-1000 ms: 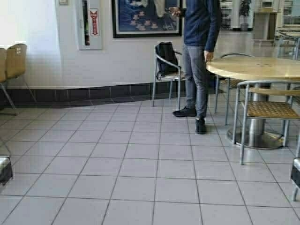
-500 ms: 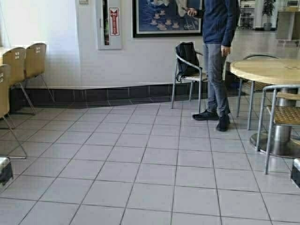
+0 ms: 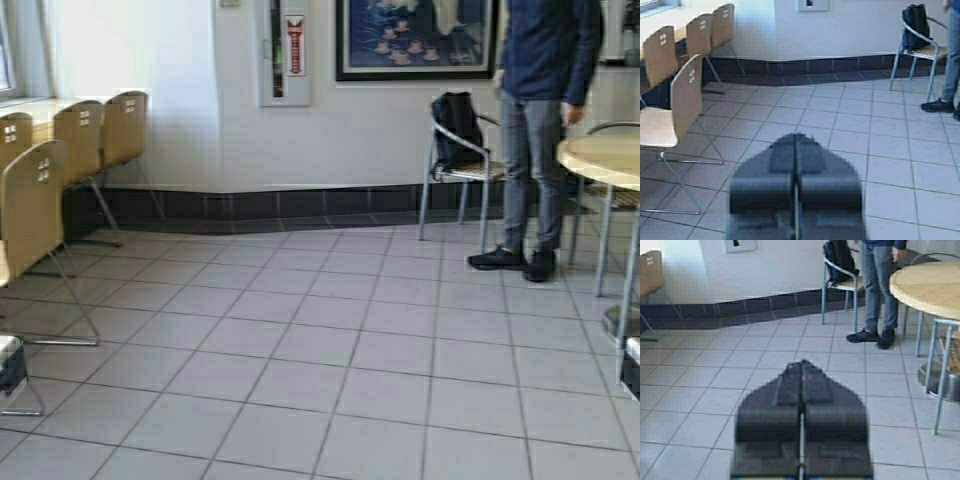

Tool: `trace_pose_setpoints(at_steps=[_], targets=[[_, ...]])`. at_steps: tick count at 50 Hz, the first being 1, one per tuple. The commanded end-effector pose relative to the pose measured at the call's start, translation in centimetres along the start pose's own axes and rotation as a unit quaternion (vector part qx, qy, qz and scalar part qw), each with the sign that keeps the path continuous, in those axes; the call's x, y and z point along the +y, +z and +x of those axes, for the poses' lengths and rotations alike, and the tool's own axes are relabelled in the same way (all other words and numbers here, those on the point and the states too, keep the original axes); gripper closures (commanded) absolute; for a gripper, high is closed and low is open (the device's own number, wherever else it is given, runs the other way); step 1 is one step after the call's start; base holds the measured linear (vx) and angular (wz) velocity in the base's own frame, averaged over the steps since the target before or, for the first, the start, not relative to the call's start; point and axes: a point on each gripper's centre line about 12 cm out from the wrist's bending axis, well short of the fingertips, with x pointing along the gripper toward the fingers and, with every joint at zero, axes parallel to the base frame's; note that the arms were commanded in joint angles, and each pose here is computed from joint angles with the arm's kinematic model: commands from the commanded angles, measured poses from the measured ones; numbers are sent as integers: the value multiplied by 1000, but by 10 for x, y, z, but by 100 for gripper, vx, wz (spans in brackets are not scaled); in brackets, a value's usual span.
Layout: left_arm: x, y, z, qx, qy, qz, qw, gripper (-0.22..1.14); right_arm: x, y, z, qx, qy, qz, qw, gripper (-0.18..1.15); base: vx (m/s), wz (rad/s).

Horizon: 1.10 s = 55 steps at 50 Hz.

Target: Push the chairs under the table

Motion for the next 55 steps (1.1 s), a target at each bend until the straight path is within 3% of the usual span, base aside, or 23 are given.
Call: trace_pose_setpoints(at_steps=[1,25,55], targets=[[0,3,2,-5,1,-1,1000,89,0,8,3,-11,0,0,1000,93,29,26],[0,-5,3,12,1,-2,1000,89,0,10,0,-18,0,3,1000,93,28,43],[0,0,1,-2,0,-1,1000,89,1,13,-2,-25,1,8,1000,93,27,40]])
